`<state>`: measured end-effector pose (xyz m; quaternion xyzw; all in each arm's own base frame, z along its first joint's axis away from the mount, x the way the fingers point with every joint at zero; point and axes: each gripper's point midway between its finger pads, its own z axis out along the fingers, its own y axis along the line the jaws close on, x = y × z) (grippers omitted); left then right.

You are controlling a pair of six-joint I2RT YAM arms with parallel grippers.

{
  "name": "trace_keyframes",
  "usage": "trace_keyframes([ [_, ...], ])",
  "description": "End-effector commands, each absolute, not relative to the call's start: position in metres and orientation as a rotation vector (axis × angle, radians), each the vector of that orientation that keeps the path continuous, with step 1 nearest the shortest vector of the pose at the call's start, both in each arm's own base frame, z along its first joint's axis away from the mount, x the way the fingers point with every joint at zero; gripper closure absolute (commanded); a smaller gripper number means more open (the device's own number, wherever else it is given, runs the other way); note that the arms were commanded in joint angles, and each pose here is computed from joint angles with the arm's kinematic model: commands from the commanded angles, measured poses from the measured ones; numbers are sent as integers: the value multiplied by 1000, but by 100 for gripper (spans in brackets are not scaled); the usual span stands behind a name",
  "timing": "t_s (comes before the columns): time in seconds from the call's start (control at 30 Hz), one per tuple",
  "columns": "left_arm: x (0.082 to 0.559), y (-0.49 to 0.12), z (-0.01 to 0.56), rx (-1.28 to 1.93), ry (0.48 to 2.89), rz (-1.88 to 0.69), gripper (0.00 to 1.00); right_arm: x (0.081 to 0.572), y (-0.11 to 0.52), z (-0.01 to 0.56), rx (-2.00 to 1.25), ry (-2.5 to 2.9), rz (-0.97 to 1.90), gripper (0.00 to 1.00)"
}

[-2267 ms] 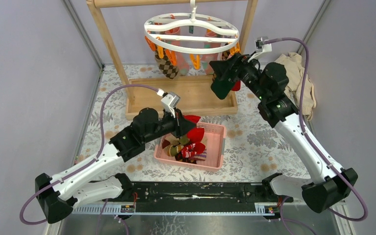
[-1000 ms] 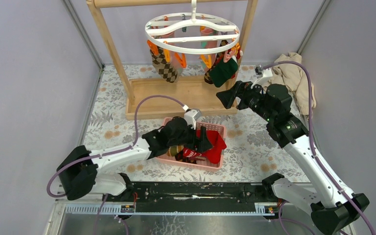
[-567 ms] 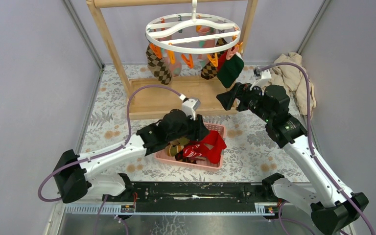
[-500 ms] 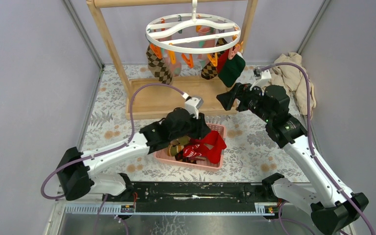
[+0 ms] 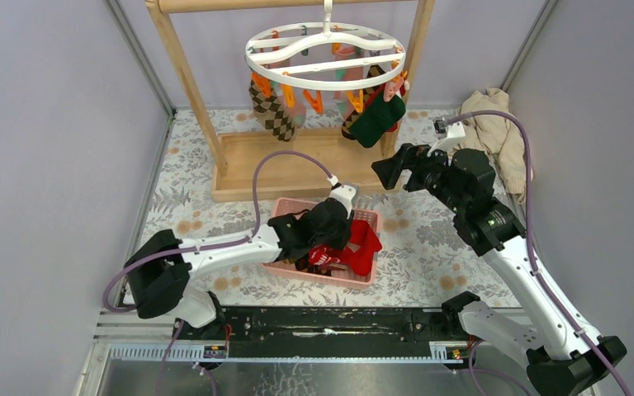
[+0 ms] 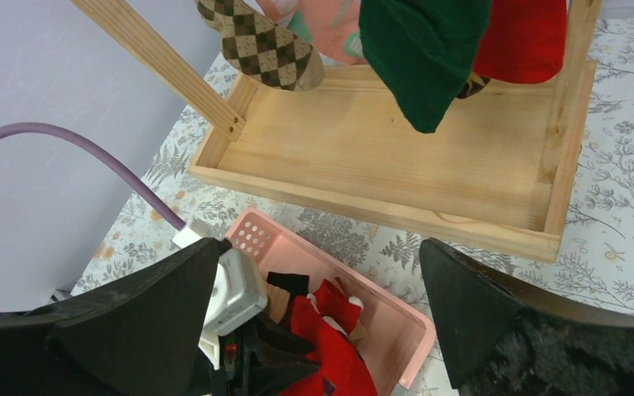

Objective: Remove the socks clipped to the hanger
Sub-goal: Place the sock in the bin.

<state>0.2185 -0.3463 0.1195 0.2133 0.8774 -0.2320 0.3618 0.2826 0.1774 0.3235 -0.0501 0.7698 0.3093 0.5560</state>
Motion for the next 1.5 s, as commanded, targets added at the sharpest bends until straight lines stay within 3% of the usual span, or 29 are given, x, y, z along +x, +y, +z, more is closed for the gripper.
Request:
trace_keyframes([
  [0.0,216,-327,76,541,2318,-449,70,286,172,323,-116,1799,696,0],
  [0.23,220,-311,19,507,2371,-348,71,289,172,314,-118,1820,687,0],
  [0.43,224,-319,55,487,2324,-393,69,289,170,318,-111,1813,683,0],
  [0.6,216,-334,133,508,2227,-539,43,298,167,326,-97,1794,665,0],
  [0.8,205,-334,207,500,2103,-696,20,320,163,331,-67,1753,678,1],
  [0.87,200,-332,221,504,2071,-740,3,330,160,329,-55,1739,695,2],
  [1.1,191,-310,236,437,2030,-778,2,372,138,344,8,1607,792,19],
  [1.47,183,-286,226,386,2051,-756,1,416,169,354,-99,1540,988,21],
])
